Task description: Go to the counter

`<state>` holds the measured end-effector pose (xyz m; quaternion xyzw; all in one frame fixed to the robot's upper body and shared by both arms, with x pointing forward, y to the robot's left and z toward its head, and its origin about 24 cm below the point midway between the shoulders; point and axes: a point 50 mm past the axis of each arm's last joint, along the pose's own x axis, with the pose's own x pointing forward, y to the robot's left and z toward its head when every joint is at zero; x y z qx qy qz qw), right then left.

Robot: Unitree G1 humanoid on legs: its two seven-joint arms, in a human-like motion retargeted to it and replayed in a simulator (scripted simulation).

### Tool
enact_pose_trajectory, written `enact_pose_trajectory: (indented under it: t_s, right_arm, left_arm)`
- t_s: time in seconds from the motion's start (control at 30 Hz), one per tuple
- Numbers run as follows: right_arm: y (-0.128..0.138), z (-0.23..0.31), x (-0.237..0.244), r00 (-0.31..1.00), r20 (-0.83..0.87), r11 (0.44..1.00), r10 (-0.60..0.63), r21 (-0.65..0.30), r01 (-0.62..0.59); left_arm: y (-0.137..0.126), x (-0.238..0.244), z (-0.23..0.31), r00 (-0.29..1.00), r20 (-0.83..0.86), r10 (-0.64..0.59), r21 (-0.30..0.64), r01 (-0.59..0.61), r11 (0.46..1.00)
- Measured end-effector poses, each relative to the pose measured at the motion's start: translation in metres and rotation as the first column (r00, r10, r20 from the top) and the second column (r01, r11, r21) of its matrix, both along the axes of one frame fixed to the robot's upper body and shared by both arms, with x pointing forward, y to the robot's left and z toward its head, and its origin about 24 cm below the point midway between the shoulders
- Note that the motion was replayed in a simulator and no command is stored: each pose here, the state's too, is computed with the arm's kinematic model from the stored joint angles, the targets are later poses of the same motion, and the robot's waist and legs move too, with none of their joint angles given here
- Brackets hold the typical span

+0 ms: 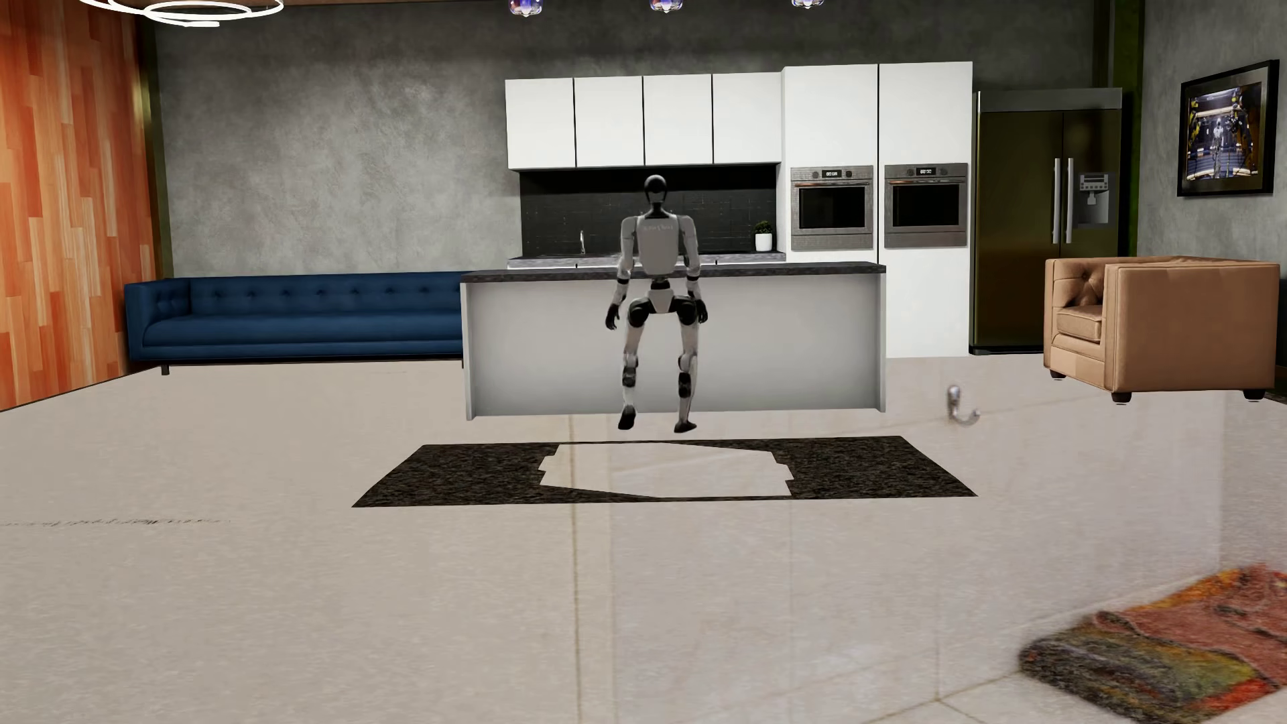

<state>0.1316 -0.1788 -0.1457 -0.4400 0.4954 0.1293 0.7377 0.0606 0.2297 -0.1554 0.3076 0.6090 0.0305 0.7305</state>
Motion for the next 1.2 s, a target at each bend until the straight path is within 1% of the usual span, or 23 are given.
enact_pose_trajectory:
  t_s: [0.03, 0.07, 0.13, 0.17, 0.2, 0.23, 0.27, 0.33, 0.4, 0.43, 0.5, 0.53, 0.6, 0.63, 0.67, 0.73, 0.77, 0.83, 0.93, 1.0, 1.03, 1.1, 1.2]
  right_arm:
    - [0.0, 0.01, 0.026, 0.996, 0.084, 1.0, 0.013, -0.012, -0.012]
    - [0.002, 0.021, 0.052, 0.988, 0.15, 0.999, 0.046, -0.016, -0.044]
    - [0.011, 0.048, 0.096, 0.947, 0.285, 0.989, 0.146, -0.025, -0.145]
    - [0.015, 0.061, 0.112, 0.918, 0.35, 0.982, 0.184, -0.033, -0.184]
    - [0.02, 0.072, 0.124, 0.887, 0.416, 0.978, 0.203, -0.035, -0.207]
    - [0.022, 0.08, 0.13, 0.863, 0.458, 0.975, 0.213, -0.043, -0.217]
    - [0.02, 0.083, 0.131, 0.849, 0.49, 0.978, 0.197, -0.04, -0.203]
    - [0.015, 0.078, 0.12, 0.863, 0.495, 0.992, 0.104, 0.008, -0.124]
    - [0.009, 0.057, 0.095, 0.912, 0.41, 0.997, 0.004, 0.063, -0.033]
    - [0.007, 0.043, 0.077, 0.942, 0.336, 0.997, -0.018, 0.071, -0.007]
    - [0.002, 0.01, 0.027, 0.995, 0.084, 0.997, -0.046, 0.061, 0.041]
    - [0.001, -0.004, -0.002, 0.997, -0.057, 0.997, -0.06, 0.05, 0.063]
    - [0.004, -0.022, -0.059, 0.943, -0.325, 0.996, -0.069, 0.031, 0.083]
    - [0.006, -0.027, -0.085, 0.897, -0.429, 0.99, -0.106, 0.036, 0.135]
    - [0.009, -0.028, -0.102, 0.872, -0.473, 0.985, -0.126, 0.045, 0.167]
    - [0.014, -0.029, -0.124, 0.864, -0.501, 0.99, -0.055, 0.086, 0.113]
    - [0.014, -0.028, -0.129, 0.87, -0.49, 0.989, -0.058, 0.093, 0.118]
    - [0.011, -0.027, -0.13, 0.882, -0.457, 0.982, -0.112, 0.086, 0.17]
    - [0.004, -0.024, -0.101, 0.919, -0.385, 0.992, -0.086, 0.054, 0.115]
    - [-0.002, -0.02, -0.067, 0.953, -0.298, 0.997, -0.05, 0.044, 0.066]
    - [-0.003, -0.016, -0.049, 0.97, -0.239, 0.998, -0.03, 0.041, 0.041]
    - [-0.002, -0.005, -0.012, 0.995, -0.099, 0.999, 0.018, 0.03, -0.015]
    - [0.004, 0.012, 0.027, 0.995, 0.082, 0.998, 0.049, 0.03, -0.052]
  left_arm:
    - [-0.001, -0.023, -0.004, 0.995, -0.069, 0.074, -0.007, -0.075, 0.997]
    - [-0.003, -0.04, -0.008, 0.987, -0.132, 0.087, -0.04, -0.093, 0.995]
    - [-0.008, -0.061, -0.009, 0.977, -0.21, 0.022, -0.14, -0.053, 0.989]
    - [-0.01, -0.065, -0.009, 0.976, -0.218, 0.005, -0.163, -0.041, 0.986]
    - [-0.008, -0.066, -0.007, 0.977, -0.211, -0.005, -0.157, -0.029, 0.987]
    - [-0.007, -0.063, -0.007, 0.98, -0.197, -0.008, -0.146, -0.021, 0.989]
    - [-0.007, -0.056, -0.006, 0.984, -0.176, -0.014, -0.134, -0.01, 0.991]
    - [-0.005, -0.03, -0.003, 0.992, -0.114, -0.059, -0.113, 0.046, 0.993]
    - [-0.001, 0.006, 0.005, 0.993, 0.007, -0.115, -0.07, 0.115, 0.991]
    - [-0.001, 0.025, 0.012, 0.988, 0.09, -0.128, -0.046, 0.132, 0.99]
    - [-0.009, 0.059, 0.024, 0.958, 0.256, -0.127, -0.01, 0.134, 0.991]
    - [-0.013, 0.07, 0.029, 0.941, 0.312, -0.133, -0.011, 0.143, 0.99]
    - [-0.021, 0.088, 0.037, 0.907, 0.386, -0.166, -0.019, 0.187, 0.982]
    - [-0.026, 0.093, 0.039, 0.894, 0.407, -0.187, -0.027, 0.216, 0.976]
    - [-0.03, 0.096, 0.041, 0.887, 0.417, -0.199, -0.033, 0.234, 0.972]
    - [-0.033, 0.09, 0.036, 0.899, 0.391, -0.196, -0.056, 0.236, 0.97]
    - [-0.033, 0.082, 0.032, 0.914, 0.358, -0.188, -0.063, 0.225, 0.972]
    - [-0.03, 0.059, 0.018, 0.959, 0.246, -0.141, -0.089, 0.167, 0.982]
    - [-0.023, 0.014, -0.002, 1.0, 0.023, 0.005, -0.118, -0.002, 0.993]
    - [-0.023, -0.011, -0.009, 0.994, -0.092, 0.058, -0.127, -0.07, 0.989]
    - [-0.023, -0.018, -0.01, 0.991, -0.112, 0.075, -0.139, -0.09, 0.986]
    - [-0.023, -0.021, -0.01, 0.993, -0.102, 0.062, -0.148, -0.077, 0.986]
    - [-0.019, -0.009, -0.005, 0.998, -0.021, 0.058, -0.133, -0.06, 0.989]
